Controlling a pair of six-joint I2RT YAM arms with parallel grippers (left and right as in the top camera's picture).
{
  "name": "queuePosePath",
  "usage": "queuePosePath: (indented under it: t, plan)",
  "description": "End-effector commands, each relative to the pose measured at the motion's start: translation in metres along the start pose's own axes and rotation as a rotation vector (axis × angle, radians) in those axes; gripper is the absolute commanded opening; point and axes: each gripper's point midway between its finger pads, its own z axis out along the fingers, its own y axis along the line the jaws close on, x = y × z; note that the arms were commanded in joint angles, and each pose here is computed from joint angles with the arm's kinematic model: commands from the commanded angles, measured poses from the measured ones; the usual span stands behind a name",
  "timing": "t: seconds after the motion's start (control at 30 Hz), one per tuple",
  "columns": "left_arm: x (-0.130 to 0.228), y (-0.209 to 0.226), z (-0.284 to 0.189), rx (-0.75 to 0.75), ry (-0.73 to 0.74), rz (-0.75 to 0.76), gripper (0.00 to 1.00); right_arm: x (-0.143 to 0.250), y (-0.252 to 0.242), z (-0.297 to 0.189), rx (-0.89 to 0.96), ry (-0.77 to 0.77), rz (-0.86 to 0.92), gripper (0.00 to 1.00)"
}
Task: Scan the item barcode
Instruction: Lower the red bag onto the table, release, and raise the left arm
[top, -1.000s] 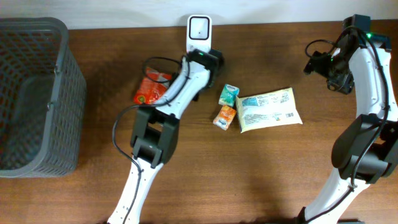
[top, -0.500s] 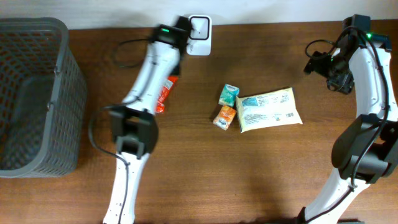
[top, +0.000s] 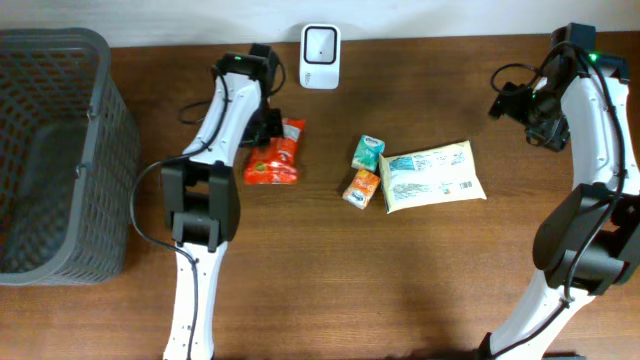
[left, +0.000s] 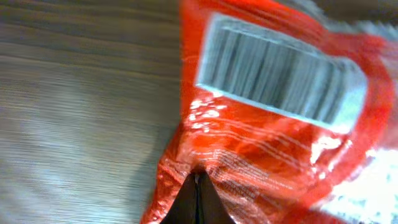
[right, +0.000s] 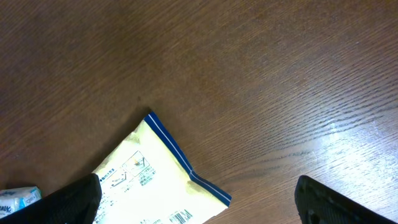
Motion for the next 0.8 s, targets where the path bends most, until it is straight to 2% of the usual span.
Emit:
queuePosePath:
  t: [0.0, 0.2, 0.27, 0.4, 0.47, 0.53, 0.63, 0.77]
  plan:
    - [0.016, -0.029, -0.002, 0.053, 0.039, 0.076, 0.00, -0.004, -0.001, -0.004, 0.007, -0.019, 0.000, 0.99]
    - [0.005, -0.035, -0.072, 0.097, -0.070, 0.081, 0.00, -0.004, -0.001, -0.004, 0.007, -0.019, 0.000, 0.99]
    - [-0.003, -0.042, -0.076, 0.108, -0.111, 0.089, 0.00, -0.004, -0.001, -0.004, 0.007, -0.019, 0.000, 0.99]
    - [-0.020, -0.040, -0.056, 0.062, -0.155, 0.087, 0.00, -0.004, -0.001, -0.004, 0.007, -0.019, 0.000, 0.99]
    - [-0.026, -0.045, -0.031, 0.064, -0.144, 0.088, 0.00, -0.004, -0.001, -0.004, 0.007, -0.019, 0.000, 0.99]
    - [-0.022, -0.049, -0.011, 0.067, -0.102, 0.093, 0.00, -0.004, -0.001, -0.004, 0.007, -0.019, 0.000, 0.99]
    - [-0.005, -0.073, 0.014, 0.165, -0.003, 0.112, 0.00, -0.004, -0.001, -0.004, 0.007, -0.019, 0.000, 0.99]
    - [0.004, -0.084, 0.008, 0.168, 0.008, 0.136, 0.00, -0.004, -0.001, -0.004, 0.007, -0.019, 0.000, 0.99]
